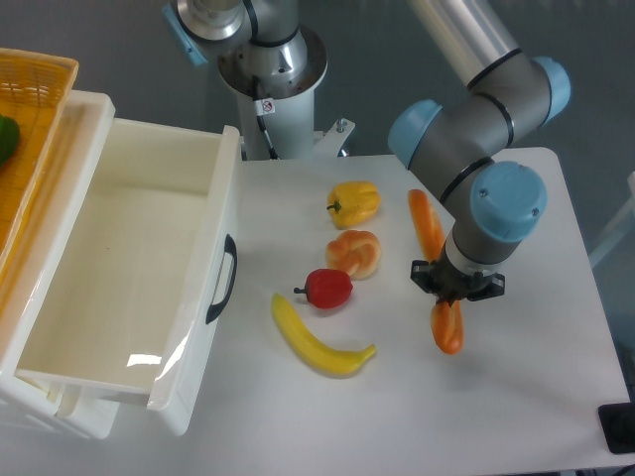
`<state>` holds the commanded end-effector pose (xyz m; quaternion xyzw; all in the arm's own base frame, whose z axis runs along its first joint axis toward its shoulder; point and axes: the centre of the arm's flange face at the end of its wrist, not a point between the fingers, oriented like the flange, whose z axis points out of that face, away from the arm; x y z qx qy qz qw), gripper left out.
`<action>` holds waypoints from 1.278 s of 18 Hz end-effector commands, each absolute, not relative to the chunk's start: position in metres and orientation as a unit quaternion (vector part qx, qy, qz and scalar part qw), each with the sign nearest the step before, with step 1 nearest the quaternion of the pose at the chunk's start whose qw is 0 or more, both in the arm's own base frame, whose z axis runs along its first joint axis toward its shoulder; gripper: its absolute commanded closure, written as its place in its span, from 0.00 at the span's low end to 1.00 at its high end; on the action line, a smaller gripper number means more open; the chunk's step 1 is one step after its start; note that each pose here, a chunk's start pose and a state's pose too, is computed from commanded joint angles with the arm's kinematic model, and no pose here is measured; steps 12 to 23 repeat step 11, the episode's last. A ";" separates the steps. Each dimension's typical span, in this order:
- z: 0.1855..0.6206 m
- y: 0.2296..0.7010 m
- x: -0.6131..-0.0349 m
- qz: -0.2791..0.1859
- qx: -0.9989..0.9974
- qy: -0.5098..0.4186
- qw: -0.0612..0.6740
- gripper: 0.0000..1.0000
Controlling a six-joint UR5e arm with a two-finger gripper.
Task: Pick up the long bread
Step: 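Lift the grasped long bread up off the table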
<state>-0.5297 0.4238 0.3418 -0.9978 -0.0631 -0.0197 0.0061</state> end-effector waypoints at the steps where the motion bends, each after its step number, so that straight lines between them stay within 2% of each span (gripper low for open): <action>1: 0.354 0.421 -0.524 -0.022 -0.998 -0.062 0.007 1.00; 8: 0.402 0.423 -0.484 -0.024 -1.000 0.000 0.006 1.00; 11: 0.400 0.440 -0.464 -0.025 -0.999 0.023 0.002 1.00; 23: 0.400 0.440 -0.464 -0.025 -0.999 0.023 0.002 1.00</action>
